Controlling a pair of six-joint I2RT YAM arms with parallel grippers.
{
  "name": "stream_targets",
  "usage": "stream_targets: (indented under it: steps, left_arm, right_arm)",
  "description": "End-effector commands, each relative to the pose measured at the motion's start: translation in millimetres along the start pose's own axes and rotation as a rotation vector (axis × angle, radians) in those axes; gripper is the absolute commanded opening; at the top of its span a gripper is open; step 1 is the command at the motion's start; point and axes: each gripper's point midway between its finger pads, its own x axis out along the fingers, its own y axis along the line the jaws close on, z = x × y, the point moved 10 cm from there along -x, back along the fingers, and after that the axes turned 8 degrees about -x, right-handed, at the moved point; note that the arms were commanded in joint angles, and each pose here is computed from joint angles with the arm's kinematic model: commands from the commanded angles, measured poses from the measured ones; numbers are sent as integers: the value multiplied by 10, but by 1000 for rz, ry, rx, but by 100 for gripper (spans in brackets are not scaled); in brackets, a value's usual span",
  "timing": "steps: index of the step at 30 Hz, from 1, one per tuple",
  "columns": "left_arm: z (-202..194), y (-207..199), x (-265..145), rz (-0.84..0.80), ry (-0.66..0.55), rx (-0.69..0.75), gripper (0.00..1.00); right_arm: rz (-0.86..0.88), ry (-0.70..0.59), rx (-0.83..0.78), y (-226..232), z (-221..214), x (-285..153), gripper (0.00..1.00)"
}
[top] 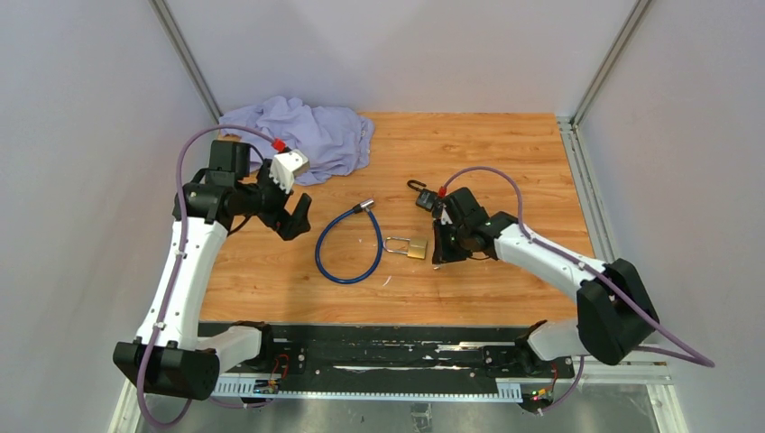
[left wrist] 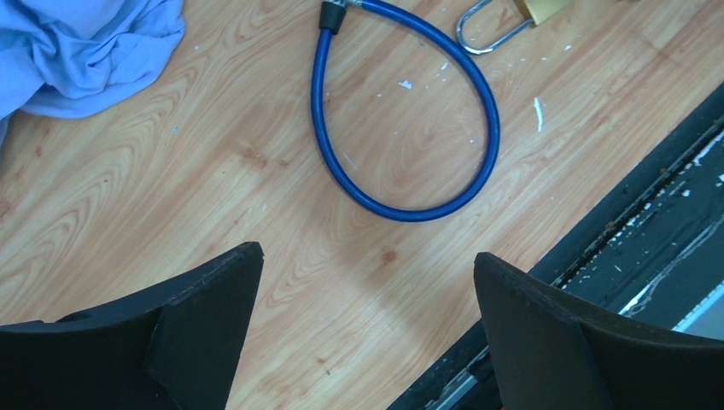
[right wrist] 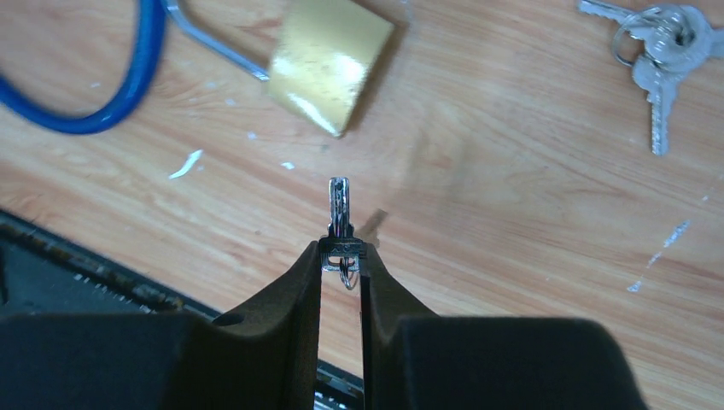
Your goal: Unlock with the key
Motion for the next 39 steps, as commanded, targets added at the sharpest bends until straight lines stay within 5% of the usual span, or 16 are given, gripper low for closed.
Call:
stream_targets:
  steps: [1,17,26,31,39]
  left_arm:
    - [-26,-131,-107,-82,-38,36,98]
    - [-98,-555,-132,-373,-108,74,98]
    - [-29,-759,-476,-393,-321,466,100]
    - [63,-853,-547,-462,-341,415,92]
    - [156,-895,-731,-391,-444,692,85]
  right_arm:
    - [166,-99,-116,198,103,-273,1]
    - [574,-473,-459,812,459,-1205,0]
    - [805,-448,-584,1218,606,-1445,1]
    - [885,-437,-633,1346,621,-1523,1]
    - [1179,-310,-628,1532,653,-1586,1]
